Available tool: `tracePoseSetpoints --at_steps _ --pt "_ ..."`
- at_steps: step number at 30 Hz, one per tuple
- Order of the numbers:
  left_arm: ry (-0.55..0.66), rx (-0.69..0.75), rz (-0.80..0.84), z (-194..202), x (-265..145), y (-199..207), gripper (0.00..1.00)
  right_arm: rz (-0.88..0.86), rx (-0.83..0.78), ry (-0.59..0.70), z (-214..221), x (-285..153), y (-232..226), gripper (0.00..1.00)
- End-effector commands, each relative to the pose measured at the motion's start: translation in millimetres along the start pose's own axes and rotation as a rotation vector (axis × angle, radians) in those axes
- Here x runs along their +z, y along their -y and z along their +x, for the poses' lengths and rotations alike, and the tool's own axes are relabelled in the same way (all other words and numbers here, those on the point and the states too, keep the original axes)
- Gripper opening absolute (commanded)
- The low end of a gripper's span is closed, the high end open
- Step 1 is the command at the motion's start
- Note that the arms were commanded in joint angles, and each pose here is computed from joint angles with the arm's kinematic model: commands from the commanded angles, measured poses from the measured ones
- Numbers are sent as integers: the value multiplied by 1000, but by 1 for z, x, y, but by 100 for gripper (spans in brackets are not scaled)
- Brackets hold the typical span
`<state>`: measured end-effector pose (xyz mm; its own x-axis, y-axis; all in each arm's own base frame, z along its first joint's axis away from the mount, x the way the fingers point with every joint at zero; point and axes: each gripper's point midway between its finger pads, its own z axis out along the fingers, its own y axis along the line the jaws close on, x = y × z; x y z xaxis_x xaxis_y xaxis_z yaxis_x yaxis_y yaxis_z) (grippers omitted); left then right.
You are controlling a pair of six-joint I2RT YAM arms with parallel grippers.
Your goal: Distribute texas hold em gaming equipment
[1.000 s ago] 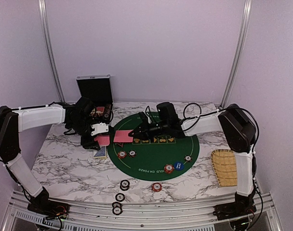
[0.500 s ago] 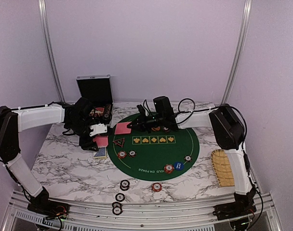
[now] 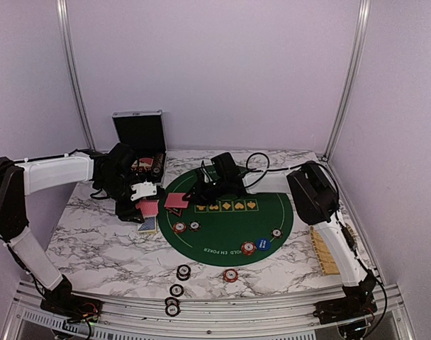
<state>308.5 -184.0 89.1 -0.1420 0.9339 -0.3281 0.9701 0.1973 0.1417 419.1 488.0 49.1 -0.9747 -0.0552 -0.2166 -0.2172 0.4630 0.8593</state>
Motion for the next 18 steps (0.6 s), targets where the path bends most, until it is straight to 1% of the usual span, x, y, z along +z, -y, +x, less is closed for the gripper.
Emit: tracePoseSetpoints --at_steps 1,3,5,8,11,12,15,18 --pt "32 -14 6 -6 -14 4 3 89 -70 21 -5 -8 -4 22" --pt "35 -14 5 -7 -15 4 3 117 -84 24 -4 -13 -3 29" --pt "38 -13 4 -9 -16 5 3 143 -100 28 -3 -18 -3 39" --pt "41 -17 5 -11 -17 5 3 164 -124 44 -4 -29 -8 49" --pt "41 -20 5 -11 -18 5 3 196 -136 62 -4 -40 -10 62" --pt "42 -22 5 -11 -18 5 3 201 -142 69 -4 -44 -13 65" --pt "42 -32 5 -13 -18 4 3 173 -155 92 -1 -57 -27 73" --pt "45 -45 4 -15 -19 2 3 81 -155 124 4 -66 -53 80"
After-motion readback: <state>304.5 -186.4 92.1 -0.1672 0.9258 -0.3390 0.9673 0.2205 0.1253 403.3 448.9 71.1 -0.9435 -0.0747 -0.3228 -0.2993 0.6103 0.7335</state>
